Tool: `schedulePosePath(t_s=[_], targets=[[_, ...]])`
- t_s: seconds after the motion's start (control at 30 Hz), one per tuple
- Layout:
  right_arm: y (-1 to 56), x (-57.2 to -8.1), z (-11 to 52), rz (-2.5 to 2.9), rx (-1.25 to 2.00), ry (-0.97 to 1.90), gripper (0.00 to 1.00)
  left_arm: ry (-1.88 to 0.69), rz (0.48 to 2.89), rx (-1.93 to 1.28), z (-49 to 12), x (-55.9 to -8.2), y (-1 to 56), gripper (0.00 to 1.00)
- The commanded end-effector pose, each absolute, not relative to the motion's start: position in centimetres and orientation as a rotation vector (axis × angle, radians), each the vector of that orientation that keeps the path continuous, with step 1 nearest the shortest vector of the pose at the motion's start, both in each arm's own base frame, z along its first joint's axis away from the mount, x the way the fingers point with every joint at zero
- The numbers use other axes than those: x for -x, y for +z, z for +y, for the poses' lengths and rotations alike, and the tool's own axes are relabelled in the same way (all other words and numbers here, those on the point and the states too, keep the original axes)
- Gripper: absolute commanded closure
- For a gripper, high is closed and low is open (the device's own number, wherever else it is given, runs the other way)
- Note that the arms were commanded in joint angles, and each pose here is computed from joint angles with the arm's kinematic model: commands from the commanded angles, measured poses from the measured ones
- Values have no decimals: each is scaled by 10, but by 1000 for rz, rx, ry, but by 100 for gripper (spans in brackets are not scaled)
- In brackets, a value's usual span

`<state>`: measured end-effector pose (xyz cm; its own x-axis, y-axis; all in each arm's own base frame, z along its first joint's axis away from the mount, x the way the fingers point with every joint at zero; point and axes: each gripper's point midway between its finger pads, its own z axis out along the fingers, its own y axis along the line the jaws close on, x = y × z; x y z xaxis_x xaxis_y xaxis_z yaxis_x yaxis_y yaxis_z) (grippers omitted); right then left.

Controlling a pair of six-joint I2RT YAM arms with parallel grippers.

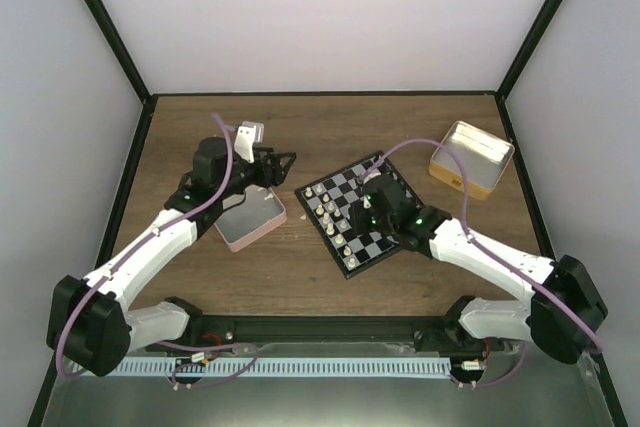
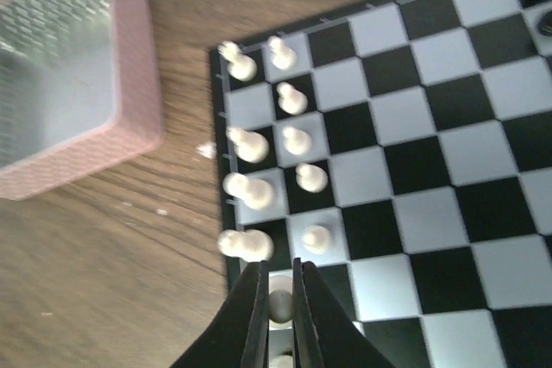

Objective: Set up the chess pieces on the board
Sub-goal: Place the chess piece on the chessboard.

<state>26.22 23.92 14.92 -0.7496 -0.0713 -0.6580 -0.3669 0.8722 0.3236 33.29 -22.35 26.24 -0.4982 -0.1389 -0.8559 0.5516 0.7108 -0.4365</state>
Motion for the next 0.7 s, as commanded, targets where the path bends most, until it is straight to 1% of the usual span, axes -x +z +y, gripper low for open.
schedulePosePath(t_s=[0.0, 0.27, 0.4, 0.67], targets=[[139, -275, 216, 2316, 266, 369, 99, -791, 2001, -164, -202, -347, 237, 24], [96, -265, 231, 2392, 340, 395, 99, -788, 2059, -117, -198, -353, 219, 24], [88, -264, 241, 2406, 341, 454, 99, -790, 2070, -107, -197, -353, 216, 24], [69, -259, 246, 2462, 344, 472, 99, -787, 2086, -106, -197, -353, 211, 24]])
